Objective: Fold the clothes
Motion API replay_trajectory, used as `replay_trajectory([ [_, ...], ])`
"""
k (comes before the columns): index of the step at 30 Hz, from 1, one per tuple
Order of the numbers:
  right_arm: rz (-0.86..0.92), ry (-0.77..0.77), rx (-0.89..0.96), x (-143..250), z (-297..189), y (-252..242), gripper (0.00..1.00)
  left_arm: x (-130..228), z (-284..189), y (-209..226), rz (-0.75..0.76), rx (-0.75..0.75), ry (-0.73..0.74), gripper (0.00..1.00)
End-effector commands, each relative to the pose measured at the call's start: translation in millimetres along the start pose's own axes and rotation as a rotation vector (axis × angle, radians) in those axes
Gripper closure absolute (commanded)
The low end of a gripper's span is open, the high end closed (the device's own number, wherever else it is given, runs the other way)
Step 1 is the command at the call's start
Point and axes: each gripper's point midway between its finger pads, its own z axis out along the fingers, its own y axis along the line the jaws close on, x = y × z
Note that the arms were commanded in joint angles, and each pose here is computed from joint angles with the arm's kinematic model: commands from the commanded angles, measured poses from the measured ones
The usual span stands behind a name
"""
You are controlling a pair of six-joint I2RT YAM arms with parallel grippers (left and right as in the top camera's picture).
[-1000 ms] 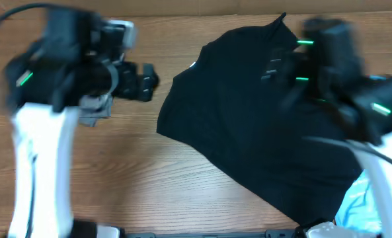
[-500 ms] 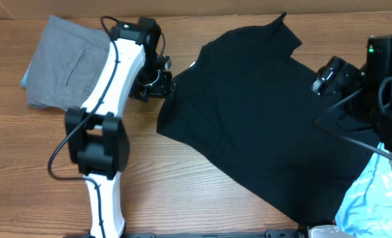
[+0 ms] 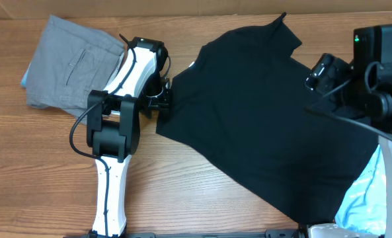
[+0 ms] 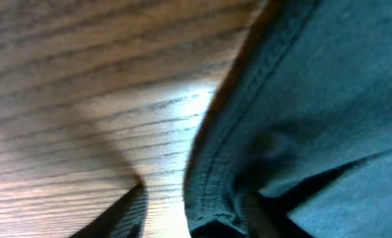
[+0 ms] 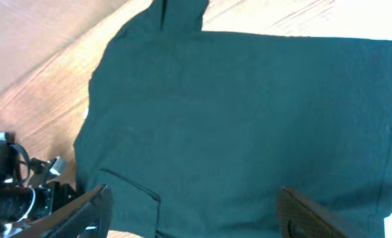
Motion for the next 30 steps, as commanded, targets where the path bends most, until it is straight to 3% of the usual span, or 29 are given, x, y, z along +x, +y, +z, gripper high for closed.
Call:
replay_trajectory([
  [1, 0.005, 0.012, 0.037, -1.4, 10.6, -3.8, 0.18, -2.6, 13.4, -0.6, 0.004, -0.023, 0.016, 0.72],
  [4, 0.003, 0.042, 0.062, -0.5, 24.5, -4.2, 0.16, 2.5, 10.2, 28.1, -0.096, -0.136, 0.030, 0.96],
  [7, 0.015, 0.064, 0.096, -3.0, 41.9, -9.3, 0.14, 11.8, 0.4, 70.3, -0.260, -0.229, 0.042, 0.96],
  [12, 0.074, 0.147, 0.188, -7.7, 76.9, -33.9, 0.16, 28.9, -22.6, 129.9, -0.440, -0.142, 0.042, 0.96],
  [18, 0.146, 0.271, 0.266, -12.6, 127.7, -67.9, 0.21, 44.3, -65.8, 166.4, -0.504, -0.032, -0.071, 0.96],
  [22, 0.193, 0.344, 0.322, -11.6, 160.5, -91.4, 0.27, 48.9, -92.4, 162.2, -0.474, 0.005, -0.151, 0.89],
  [24, 0.188, 0.406, 0.292, -8.8, 182.8, -97.1, 0.34, 52.3, -105.2, 158.1, -0.463, 0.001, -0.187, 0.81],
  [27, 0.175, 0.506, 0.231, 0.9, 214.5, -100.8, 0.40, 56.9, -117.2, 151.5, -0.450, -0.001, -0.215, 0.62],
  [30, 0.198, 0.564, 0.257, 10.2, 242.9, -113.9, 0.46, 59.1, -124.7, 141.8, -0.429, 0.016, -0.233, 0.57],
])
